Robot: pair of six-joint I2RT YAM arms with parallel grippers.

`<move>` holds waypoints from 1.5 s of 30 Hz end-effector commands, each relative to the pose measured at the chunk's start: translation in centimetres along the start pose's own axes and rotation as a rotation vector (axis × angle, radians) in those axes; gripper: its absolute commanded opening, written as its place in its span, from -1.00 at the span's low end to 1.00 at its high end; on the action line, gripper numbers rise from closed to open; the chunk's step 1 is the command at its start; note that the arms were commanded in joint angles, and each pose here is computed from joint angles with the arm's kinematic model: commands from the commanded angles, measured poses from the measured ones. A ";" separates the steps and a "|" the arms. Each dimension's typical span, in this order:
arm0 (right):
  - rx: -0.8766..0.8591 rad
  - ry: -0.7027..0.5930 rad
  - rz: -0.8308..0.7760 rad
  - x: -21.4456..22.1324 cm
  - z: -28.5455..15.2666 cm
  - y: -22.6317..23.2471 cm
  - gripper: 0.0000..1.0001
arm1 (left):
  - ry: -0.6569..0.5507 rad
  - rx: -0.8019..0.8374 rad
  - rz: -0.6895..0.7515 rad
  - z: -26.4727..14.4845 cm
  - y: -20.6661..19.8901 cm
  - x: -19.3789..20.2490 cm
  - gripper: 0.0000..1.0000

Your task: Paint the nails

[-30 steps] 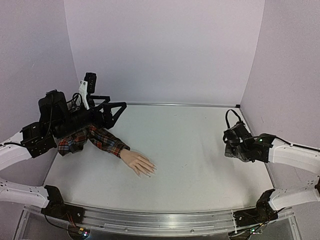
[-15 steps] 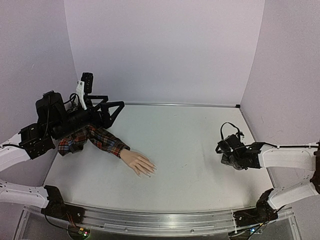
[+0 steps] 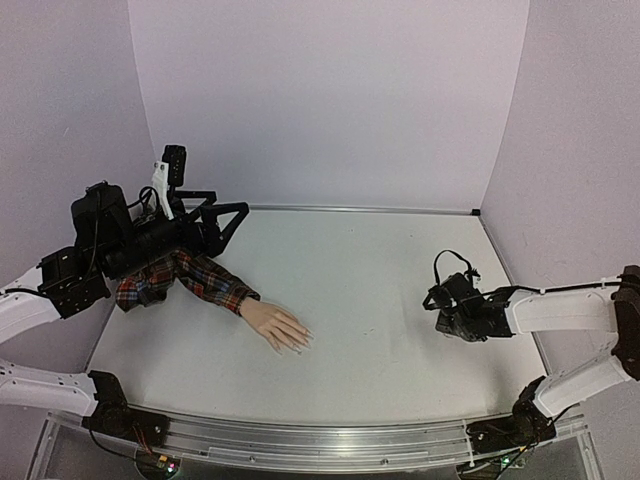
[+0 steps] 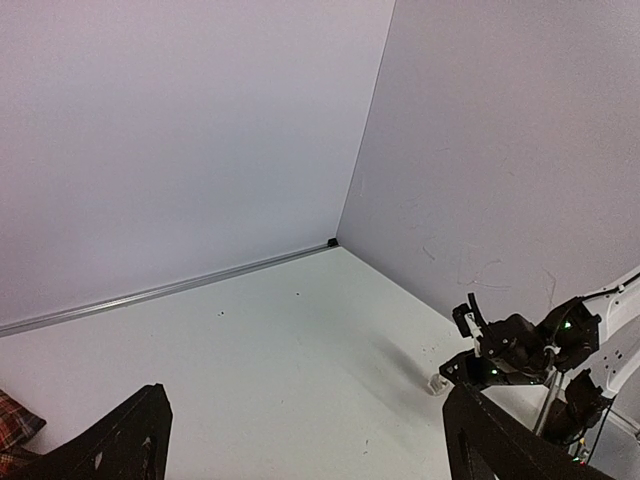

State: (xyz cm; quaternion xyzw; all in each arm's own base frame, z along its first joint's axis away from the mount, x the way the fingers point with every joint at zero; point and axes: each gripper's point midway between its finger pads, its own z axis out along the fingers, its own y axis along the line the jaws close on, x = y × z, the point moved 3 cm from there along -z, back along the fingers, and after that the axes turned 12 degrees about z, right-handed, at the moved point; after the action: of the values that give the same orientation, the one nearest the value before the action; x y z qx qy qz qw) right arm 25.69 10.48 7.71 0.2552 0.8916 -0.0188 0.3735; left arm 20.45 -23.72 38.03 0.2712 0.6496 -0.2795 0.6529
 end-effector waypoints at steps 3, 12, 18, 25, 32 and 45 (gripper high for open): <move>-0.016 -0.005 0.007 -0.1 0.0 0.2 -0.43 | -0.046 0.001 -0.017 -0.1 0.0 -1.2 0.95; -0.078 -0.015 -0.024 -2.8 -3.8 -0.1 0.37 | -0.059 -0.016 -0.012 -0.7 0.3 -2.1 0.95; -0.306 -0.071 -0.068 -7.4 -11.2 0.1 0.97 | -0.068 -0.103 -0.013 -1.8 1.6 -2.5 0.95; -0.560 -0.241 -0.073 -13.4 -21.1 -1.9 0.97 | -0.128 -0.239 -0.010 -5.1 3.8 -4.9 0.99; -0.654 -0.383 -0.058 -18.2 -28.4 -4.7 0.97 | -0.184 -0.312 0.008 -8.4 5.1 -7.8 0.99; -0.699 -0.466 -0.028 -20.6 -32.0 -6.0 0.97 | -0.222 -0.347 0.007 -10.8 5.8 -9.6 0.99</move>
State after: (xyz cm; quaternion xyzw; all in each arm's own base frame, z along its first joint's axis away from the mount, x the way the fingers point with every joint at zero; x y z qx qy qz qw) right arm 14.85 4.01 42.09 0.0944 0.7524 0.2202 0.6137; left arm 17.78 -13.25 45.46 0.1403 0.6242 -0.1922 0.7441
